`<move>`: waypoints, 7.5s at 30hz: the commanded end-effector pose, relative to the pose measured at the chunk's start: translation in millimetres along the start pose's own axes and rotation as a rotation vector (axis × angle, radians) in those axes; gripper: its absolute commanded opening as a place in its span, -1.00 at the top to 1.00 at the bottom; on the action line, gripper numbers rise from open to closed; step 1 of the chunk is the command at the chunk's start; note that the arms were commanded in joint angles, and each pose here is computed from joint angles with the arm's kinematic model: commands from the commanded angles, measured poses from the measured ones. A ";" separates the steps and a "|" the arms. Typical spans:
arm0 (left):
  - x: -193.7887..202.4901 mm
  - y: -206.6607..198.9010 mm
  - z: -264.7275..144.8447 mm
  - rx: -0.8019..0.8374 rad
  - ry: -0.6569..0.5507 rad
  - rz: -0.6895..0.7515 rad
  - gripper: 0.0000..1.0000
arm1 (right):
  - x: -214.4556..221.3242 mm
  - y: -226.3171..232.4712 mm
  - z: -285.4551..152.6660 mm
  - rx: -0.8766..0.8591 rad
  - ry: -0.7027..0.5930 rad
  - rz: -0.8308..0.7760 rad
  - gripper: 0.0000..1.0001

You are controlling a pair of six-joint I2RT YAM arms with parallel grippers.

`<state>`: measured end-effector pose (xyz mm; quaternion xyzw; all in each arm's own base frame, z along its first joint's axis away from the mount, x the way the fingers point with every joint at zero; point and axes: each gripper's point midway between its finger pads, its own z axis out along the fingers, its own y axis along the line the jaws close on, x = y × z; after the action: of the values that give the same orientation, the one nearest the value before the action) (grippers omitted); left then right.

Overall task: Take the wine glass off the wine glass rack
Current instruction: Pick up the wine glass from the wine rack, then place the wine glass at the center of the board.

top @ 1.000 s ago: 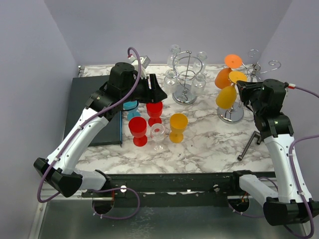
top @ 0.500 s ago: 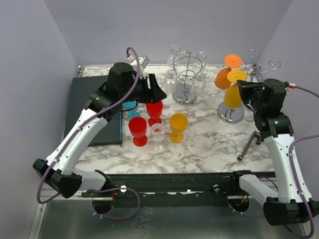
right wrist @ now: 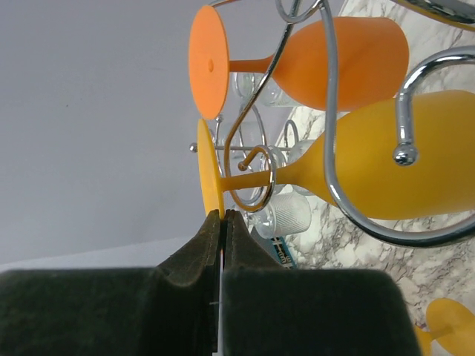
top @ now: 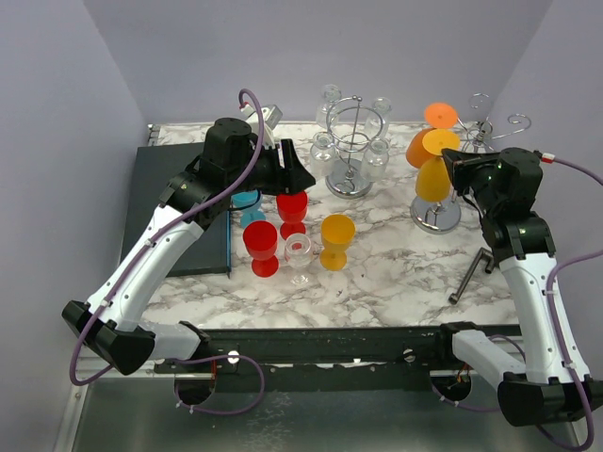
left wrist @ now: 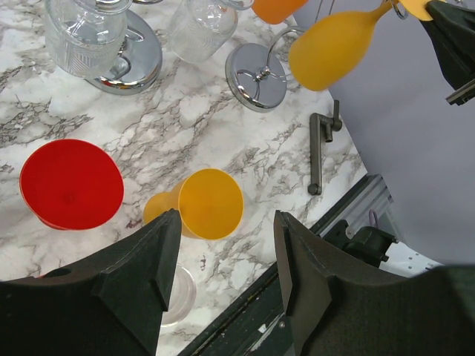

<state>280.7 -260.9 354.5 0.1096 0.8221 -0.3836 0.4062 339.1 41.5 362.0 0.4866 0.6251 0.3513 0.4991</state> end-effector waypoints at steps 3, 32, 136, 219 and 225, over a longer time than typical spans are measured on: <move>-6.0 -6.9 -9.9 0.030 -0.029 0.003 -0.17 | -3.6 34.3 -1.7 -0.101 0.011 0.014 0.99; -5.0 -5.3 -9.5 0.033 -0.024 -0.005 -0.17 | -40.4 42.8 -3.6 -0.076 -0.172 -0.035 0.99; -122.9 -25.5 -5.7 0.627 -0.365 -0.388 -0.91 | 116.1 242.1 -50.1 -0.750 0.967 0.121 0.99; 17.2 -89.5 -19.5 0.204 0.059 -0.069 1.00 | 28.7 184.4 -35.0 -0.372 0.166 -0.667 -1.00; 67.5 -108.2 -5.1 0.123 0.202 0.056 1.00 | 7.4 189.7 -28.2 -0.318 0.069 -0.722 -1.00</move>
<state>189.6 -334.2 406.1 0.1581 0.7807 -0.5056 0.3316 350.7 123.1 557.4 0.1264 0.6863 0.3347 0.6333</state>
